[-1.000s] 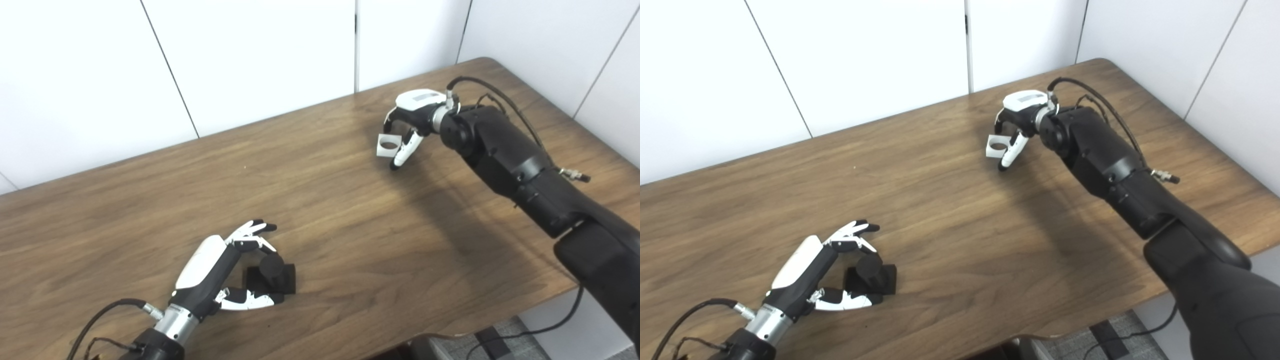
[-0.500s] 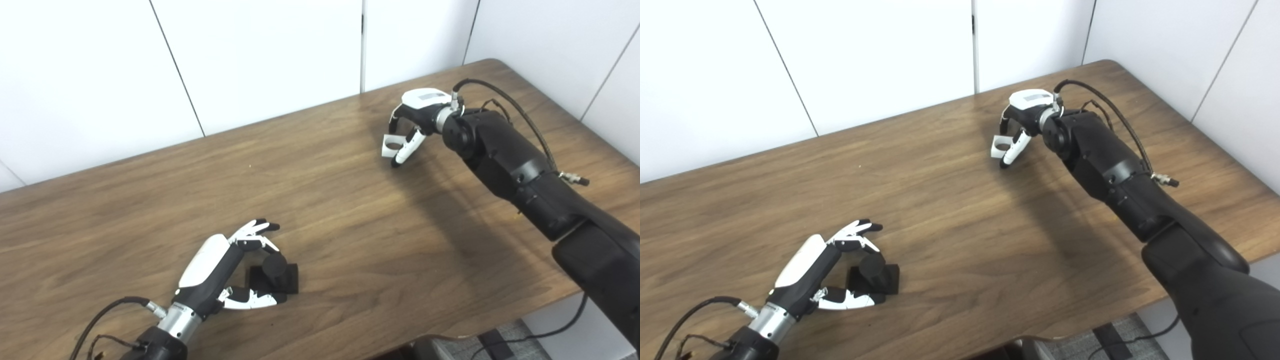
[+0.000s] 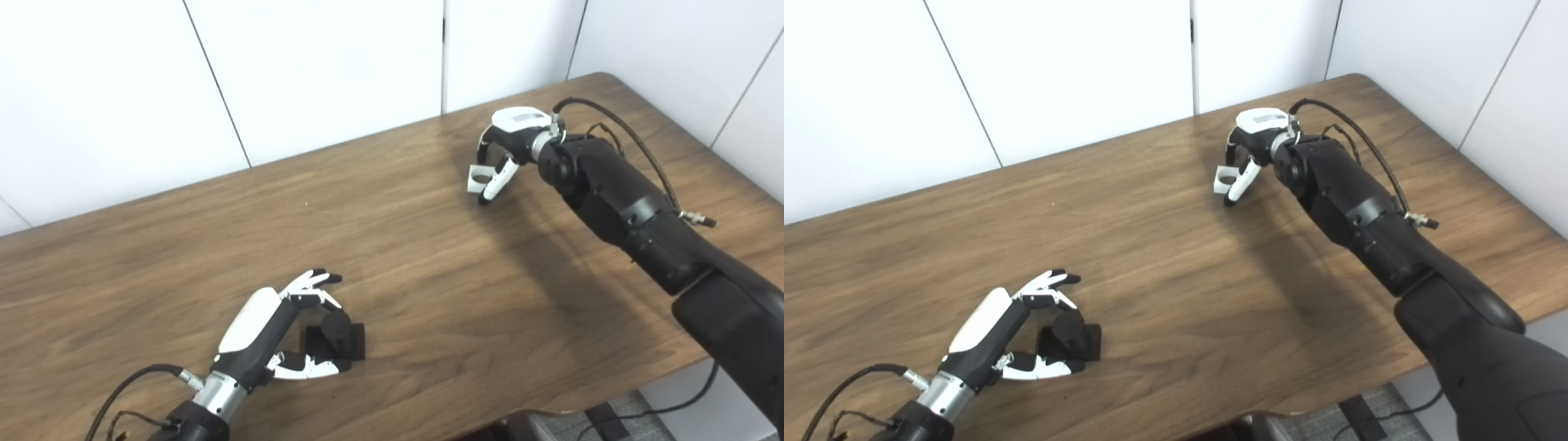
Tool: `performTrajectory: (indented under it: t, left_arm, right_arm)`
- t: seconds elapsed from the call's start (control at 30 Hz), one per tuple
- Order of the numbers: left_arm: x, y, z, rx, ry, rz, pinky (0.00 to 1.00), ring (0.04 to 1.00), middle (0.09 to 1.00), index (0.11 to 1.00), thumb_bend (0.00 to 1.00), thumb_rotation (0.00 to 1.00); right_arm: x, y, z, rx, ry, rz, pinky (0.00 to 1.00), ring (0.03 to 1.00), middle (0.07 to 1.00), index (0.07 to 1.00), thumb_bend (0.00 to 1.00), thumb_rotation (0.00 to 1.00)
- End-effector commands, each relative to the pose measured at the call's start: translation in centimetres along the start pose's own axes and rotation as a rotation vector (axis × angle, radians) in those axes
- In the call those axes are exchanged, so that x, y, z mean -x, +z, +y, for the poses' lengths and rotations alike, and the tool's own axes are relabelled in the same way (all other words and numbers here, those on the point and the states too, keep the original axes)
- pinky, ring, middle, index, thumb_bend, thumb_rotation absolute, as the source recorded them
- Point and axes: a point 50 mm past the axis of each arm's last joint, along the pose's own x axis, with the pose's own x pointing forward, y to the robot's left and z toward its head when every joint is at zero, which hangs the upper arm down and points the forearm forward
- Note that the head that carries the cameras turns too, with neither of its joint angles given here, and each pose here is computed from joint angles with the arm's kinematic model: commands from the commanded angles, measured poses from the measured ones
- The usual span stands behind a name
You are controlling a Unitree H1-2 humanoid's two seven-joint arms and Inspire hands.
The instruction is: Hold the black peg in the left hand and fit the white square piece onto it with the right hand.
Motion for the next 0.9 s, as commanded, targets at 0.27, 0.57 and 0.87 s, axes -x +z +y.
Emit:
performTrajectory:
  t: [0.27, 0.57, 0.87]
  left_arm:
    - [1.7, -1.8, -0.9, -0.016, -0.082, 0.12, 0.85, 0.947, 0.877, 0.491, 0.52, 0.06]
    - [1.7, -1.8, -0.8, -0.022, -0.081, 0.117, 0.84, 0.941, 0.875, 0.491, 0.52, 0.07]
    - [1.6, -1.8, -0.8, -0.024, -0.079, 0.127, 0.86, 0.943, 0.875, 0.491, 0.52, 0.07]
  right_arm:
    - [-0.1, -1.6, 1.2, 0.037, -0.055, 0.043, 0.72, 0.782, 0.751, 0.485, 0.52, 0.14]
    - [-0.1, -1.6, 1.1, 0.037, -0.065, 0.031, 0.71, 0.783, 0.749, 0.486, 0.52, 0.14]
    - [1.3, -0.4, -0.8, 0.005, -0.14, -0.072, 0.7, 0.788, 0.759, 0.484, 0.52, 0.14]
